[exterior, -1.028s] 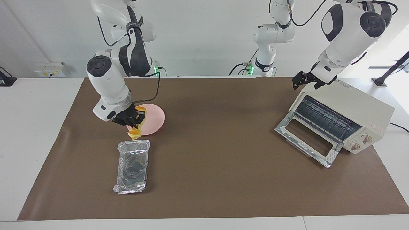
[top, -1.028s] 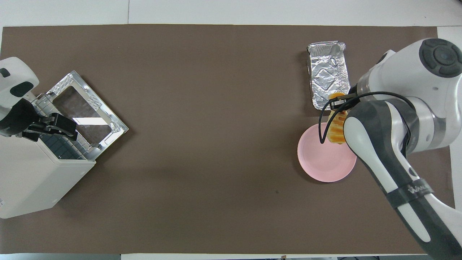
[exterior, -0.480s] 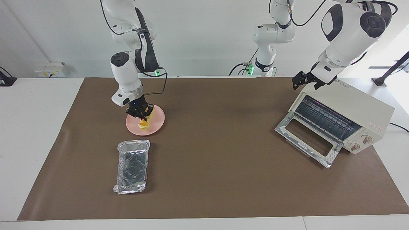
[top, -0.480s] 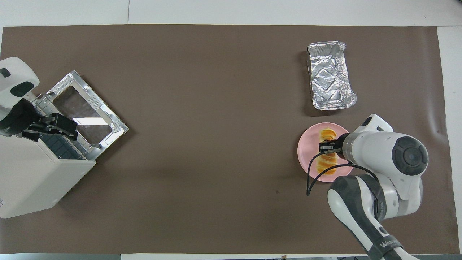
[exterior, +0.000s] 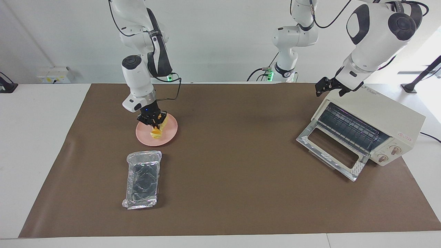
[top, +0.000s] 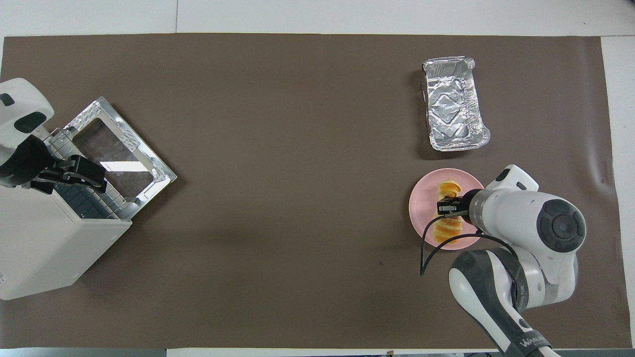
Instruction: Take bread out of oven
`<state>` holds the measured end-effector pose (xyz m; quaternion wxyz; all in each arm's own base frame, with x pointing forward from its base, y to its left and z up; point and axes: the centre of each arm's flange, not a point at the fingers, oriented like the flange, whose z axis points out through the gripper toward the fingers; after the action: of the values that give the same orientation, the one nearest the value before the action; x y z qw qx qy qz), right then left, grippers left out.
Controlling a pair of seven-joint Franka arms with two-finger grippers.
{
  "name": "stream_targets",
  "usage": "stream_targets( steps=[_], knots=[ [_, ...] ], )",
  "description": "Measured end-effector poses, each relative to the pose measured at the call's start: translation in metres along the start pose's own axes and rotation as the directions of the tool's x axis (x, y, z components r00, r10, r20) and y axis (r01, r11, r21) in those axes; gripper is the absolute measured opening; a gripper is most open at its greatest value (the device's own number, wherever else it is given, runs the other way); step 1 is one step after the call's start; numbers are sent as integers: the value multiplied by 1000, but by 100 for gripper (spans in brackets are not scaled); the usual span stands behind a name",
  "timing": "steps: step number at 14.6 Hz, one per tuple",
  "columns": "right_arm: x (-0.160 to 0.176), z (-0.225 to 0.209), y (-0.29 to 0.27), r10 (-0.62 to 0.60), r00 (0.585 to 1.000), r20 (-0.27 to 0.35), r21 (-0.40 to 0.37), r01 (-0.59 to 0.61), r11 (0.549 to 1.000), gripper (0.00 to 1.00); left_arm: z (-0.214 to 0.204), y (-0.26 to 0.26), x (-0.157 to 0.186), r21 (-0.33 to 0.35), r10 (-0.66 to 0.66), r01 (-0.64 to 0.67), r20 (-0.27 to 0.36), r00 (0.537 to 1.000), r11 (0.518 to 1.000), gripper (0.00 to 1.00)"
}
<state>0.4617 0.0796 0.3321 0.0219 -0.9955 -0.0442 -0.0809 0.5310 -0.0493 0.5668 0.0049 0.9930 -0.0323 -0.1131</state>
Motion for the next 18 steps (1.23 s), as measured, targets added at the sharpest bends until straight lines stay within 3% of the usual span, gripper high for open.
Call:
stream_targets(
  steps=[4, 7, 12, 18],
  knots=[
    [3, -3, 0, 1, 1000, 1, 0, -1, 1000, 69, 0, 0, 0, 0, 0, 0, 0, 1000, 1000, 100],
    [17, -23, 1, 5, 999, 53, 1, -5, 1000, 98, 0, 0, 0, 0, 0, 0, 0, 1000, 1000, 100],
    [55, -84, 15, 5, 996, 86, 3, -6, 1000, 100, 0, 0, 0, 0, 0, 0, 0, 1000, 1000, 100],
    [90, -193, 61, -78, 989, 123, 15, 77, 997, 100, 0, 0, 0, 0, 0, 0, 0, 1000, 1000, 100]
  ],
)
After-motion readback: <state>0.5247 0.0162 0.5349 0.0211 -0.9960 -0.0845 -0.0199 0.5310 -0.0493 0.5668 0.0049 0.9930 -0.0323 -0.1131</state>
